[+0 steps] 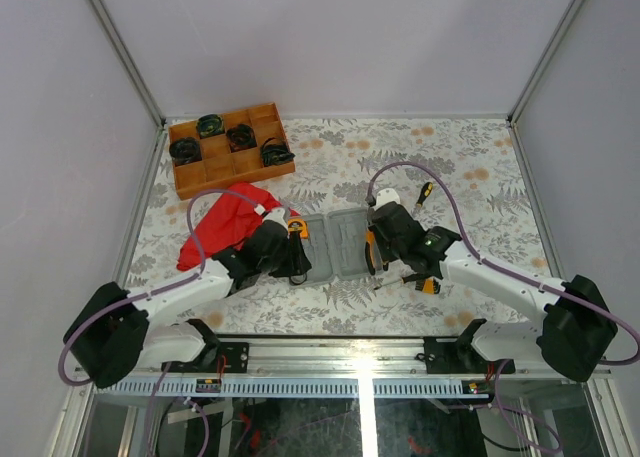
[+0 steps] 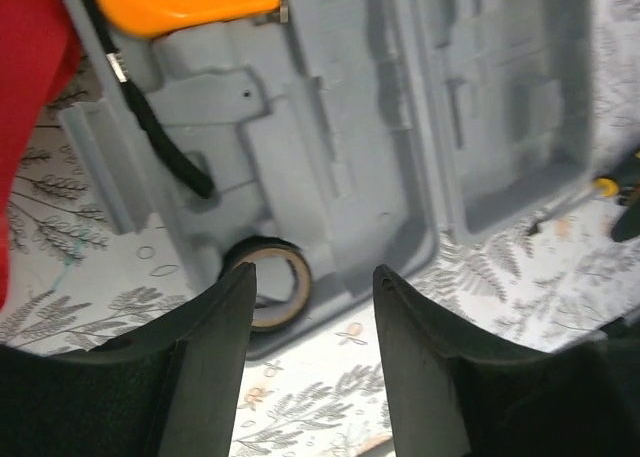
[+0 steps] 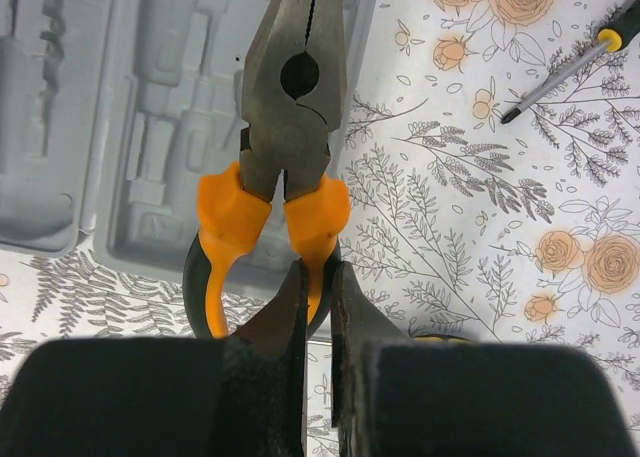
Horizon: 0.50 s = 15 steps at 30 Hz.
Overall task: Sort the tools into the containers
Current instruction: Place the pliers in the storage box.
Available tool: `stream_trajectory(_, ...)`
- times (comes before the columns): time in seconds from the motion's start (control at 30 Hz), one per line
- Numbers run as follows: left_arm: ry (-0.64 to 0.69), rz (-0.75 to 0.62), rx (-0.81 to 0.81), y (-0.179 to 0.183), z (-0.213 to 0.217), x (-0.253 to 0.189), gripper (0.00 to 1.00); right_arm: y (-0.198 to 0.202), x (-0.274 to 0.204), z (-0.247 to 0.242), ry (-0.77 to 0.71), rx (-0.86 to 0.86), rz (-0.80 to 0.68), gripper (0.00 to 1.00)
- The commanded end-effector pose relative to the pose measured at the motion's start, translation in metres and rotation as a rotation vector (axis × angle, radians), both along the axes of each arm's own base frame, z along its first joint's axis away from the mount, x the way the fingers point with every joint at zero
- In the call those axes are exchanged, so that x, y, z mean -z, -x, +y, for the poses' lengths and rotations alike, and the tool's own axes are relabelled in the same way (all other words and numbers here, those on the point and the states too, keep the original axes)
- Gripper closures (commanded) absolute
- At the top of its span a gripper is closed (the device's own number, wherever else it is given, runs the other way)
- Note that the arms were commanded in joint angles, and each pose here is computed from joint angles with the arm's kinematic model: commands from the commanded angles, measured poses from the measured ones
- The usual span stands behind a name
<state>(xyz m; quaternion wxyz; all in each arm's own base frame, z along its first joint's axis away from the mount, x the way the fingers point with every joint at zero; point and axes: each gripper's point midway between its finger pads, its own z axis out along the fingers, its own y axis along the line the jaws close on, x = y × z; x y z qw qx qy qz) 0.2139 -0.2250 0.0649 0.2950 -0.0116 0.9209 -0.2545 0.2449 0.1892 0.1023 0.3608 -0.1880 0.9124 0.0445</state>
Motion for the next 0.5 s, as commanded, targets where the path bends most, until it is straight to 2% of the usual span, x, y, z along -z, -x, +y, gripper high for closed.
stream_trajectory(0.0, -0.034, 0.005, 0.007, -0.012, 0.003, 0.01, 0.53, -0.019, -0.027, 0.007, -0.02, -0.006, -0.076, 1.0)
stream_trajectory(0.2, -0.076, 0.011, -0.008, -0.02, 0.008, 0.014, 0.59, -0.015, -0.024, 0.009, -0.043, -0.01, -0.066, 1.0)
stream_trajectory(0.47, -0.093, -0.046, -0.088, -0.021, 0.027, -0.004, 0.59, -0.012, -0.017, 0.011, -0.066, -0.01, -0.051, 1.0)
